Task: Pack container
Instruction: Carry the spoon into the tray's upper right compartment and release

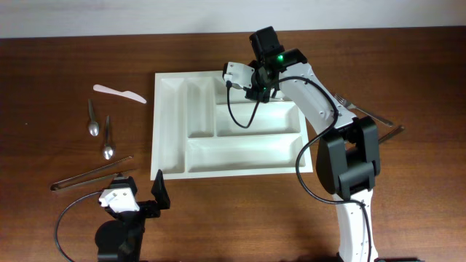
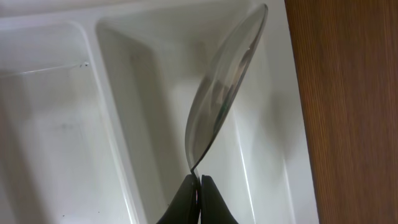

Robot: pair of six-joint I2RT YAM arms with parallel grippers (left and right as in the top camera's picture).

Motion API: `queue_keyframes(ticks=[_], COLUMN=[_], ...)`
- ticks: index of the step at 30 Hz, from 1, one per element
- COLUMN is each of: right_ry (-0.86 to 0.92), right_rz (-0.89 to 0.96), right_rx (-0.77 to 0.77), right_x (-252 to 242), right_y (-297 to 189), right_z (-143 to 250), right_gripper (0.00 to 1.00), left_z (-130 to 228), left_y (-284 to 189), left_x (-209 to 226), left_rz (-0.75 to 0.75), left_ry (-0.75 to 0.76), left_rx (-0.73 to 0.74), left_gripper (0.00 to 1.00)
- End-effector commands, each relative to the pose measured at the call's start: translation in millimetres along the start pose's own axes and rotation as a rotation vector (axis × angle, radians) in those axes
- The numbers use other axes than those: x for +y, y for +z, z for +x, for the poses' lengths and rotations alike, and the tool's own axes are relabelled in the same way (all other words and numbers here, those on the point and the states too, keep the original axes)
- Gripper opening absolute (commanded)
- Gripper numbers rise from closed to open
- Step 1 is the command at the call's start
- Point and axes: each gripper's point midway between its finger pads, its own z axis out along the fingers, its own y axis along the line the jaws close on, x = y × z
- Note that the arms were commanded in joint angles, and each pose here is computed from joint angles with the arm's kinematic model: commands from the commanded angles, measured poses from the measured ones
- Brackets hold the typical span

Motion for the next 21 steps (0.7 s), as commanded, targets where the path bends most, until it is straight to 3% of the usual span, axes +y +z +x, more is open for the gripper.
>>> queue_keyframes(ticks=[1,9,10,11,13,18,21], right_ry=[-0.001,0.030,0.035,0.056,0.108,0.301,0.512], right_rz=[0.002,0.030,0.032,0.038,0.056,0.106,0.172], right_rx=[-0.015,-0.013,-0.012,-0.013,-0.019,-0.053,-0.074], right_x=[-3.3,-18.1,-19.6,-21.8,-27.1,-46.3,-69.0], right_y=[-0.3,-4.2,-4.8,-5.2,-6.3,-21.4,-46.9], right_z=[1.1,16.1,18.5,19.8,20.2,14.1,11.0], right_gripper=[0.04,0.04,0.11,0.51,0.77,1.00,0.99], left_z=[0.7,0.7,0.7,0.7,0.7,0.7,0.7], left_y=[-0.2,-0.2,-0.2,-0.2,-0.2,-0.2,-0.2], left_x=[-1.6,-1.6,-1.6,-1.6,-1.6,-1.6,-1.6], left_rz=[0.011,0.011,0.011,0.011,0.011,0.011,0.011], left_ry=[0.008,0.008,0.008,0.008,0.008,0.008,0.008], left_rx=[0.000,0.000,0.000,0.000,0.000,0.000,0.000], left_gripper=[0.99,0.99,0.99,0.99,0.99,0.99,0.99])
